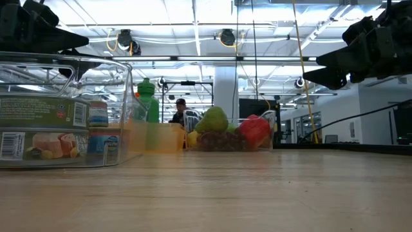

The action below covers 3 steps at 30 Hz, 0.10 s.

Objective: Pick & Place Food Item
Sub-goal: Return to Home Position

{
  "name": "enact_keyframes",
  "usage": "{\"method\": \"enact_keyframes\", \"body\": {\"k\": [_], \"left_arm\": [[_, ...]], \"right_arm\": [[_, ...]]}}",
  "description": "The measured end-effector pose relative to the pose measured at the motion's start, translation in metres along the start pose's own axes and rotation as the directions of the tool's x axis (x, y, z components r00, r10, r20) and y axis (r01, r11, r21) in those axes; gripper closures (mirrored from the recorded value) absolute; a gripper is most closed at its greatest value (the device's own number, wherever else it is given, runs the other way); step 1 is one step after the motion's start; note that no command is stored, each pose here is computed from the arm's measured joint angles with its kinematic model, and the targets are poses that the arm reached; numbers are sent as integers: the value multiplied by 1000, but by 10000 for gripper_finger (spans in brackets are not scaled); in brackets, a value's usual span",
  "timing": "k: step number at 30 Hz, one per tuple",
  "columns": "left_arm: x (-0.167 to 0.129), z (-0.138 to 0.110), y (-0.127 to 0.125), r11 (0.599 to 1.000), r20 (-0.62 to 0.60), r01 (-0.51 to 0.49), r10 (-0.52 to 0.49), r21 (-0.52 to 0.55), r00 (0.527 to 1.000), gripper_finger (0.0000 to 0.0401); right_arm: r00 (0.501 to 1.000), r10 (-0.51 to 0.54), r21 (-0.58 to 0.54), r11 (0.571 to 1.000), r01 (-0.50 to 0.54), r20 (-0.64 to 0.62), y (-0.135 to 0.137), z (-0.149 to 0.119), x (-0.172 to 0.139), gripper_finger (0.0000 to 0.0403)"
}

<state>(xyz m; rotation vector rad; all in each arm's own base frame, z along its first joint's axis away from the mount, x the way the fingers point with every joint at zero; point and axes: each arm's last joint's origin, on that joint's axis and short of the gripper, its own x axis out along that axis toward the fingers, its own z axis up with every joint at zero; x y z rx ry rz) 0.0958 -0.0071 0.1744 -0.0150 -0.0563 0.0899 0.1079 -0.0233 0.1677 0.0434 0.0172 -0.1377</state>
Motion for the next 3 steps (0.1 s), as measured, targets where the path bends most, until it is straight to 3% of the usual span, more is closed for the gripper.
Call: {"method": "enact_keyframes", "body": {"k": [3], "left_arm": [[0, 0, 0, 1000, 0, 0, 0, 0, 1000, 4]], "right_arm": [[1000, 0, 0, 1000, 0, 0, 0, 0, 0, 17]]}}
